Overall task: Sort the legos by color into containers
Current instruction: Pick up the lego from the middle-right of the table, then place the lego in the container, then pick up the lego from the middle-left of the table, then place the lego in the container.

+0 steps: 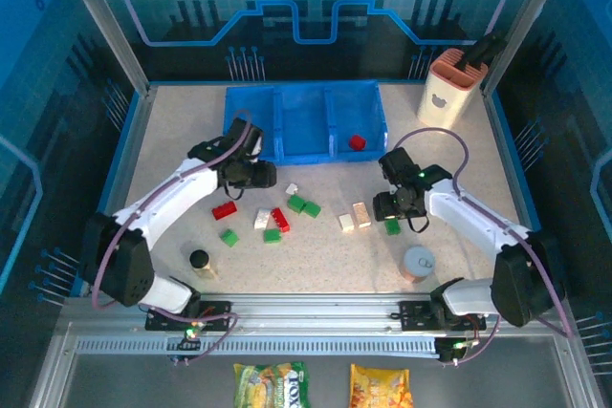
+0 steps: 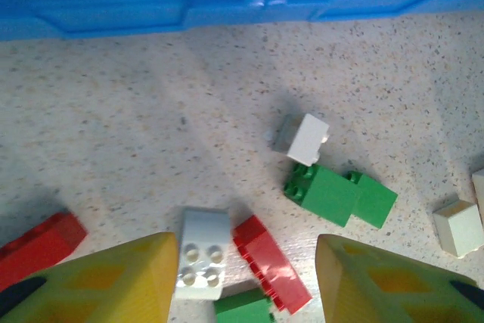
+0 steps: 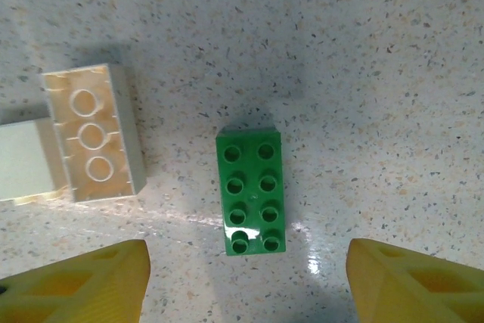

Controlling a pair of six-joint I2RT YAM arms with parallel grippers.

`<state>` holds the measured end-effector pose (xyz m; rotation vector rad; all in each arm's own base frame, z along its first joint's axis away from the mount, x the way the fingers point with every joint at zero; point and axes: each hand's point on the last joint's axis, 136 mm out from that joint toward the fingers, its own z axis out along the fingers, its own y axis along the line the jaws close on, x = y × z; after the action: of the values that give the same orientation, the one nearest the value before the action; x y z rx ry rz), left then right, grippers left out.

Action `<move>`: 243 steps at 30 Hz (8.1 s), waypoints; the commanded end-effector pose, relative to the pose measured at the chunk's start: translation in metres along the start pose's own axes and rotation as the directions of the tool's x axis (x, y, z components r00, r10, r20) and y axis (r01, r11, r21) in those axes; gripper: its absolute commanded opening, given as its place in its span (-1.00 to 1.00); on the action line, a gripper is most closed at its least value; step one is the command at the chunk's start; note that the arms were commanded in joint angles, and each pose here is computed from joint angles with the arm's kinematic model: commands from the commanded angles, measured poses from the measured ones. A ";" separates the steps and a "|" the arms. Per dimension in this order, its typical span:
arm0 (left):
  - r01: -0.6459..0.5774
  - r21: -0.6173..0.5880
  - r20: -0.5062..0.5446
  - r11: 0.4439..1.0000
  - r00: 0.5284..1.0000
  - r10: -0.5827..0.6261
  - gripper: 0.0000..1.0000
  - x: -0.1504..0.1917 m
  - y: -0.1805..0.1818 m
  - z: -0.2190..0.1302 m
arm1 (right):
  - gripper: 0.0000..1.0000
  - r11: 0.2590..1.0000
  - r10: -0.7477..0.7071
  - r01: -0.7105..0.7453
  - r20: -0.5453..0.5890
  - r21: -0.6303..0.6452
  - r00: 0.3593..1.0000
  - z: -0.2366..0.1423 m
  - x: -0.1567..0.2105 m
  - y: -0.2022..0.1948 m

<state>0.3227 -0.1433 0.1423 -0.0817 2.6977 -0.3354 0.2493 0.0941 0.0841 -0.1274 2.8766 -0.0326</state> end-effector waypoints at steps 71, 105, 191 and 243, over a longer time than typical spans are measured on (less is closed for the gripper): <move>-0.080 -0.002 0.247 0.997 0.966 0.078 0.17 -0.014 0.061 -0.060 | -0.41 0.985 -0.135 0.146 0.127 -0.087 0.983 0.012 -0.194 0.191; -0.068 0.000 0.249 0.998 0.966 0.066 0.17 -0.012 0.062 -0.058 | -0.18 0.985 0.028 0.014 0.237 -0.170 0.971 0.072 -0.256 0.207; 0.360 -0.321 -0.146 0.876 0.895 -0.421 0.39 0.072 0.131 0.073 | -0.11 0.972 -0.232 0.234 0.118 -0.006 0.966 -0.040 -0.057 0.107; -0.122 0.179 0.071 0.976 0.991 0.111 0.16 -0.081 -0.180 0.053 | -0.18 0.979 0.179 -0.170 0.086 -0.109 0.980 -0.018 -0.017 -0.006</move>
<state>0.4076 -0.3038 0.1686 0.0720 2.6299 -0.5186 0.2663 0.0922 0.1055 0.0926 2.7779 0.1322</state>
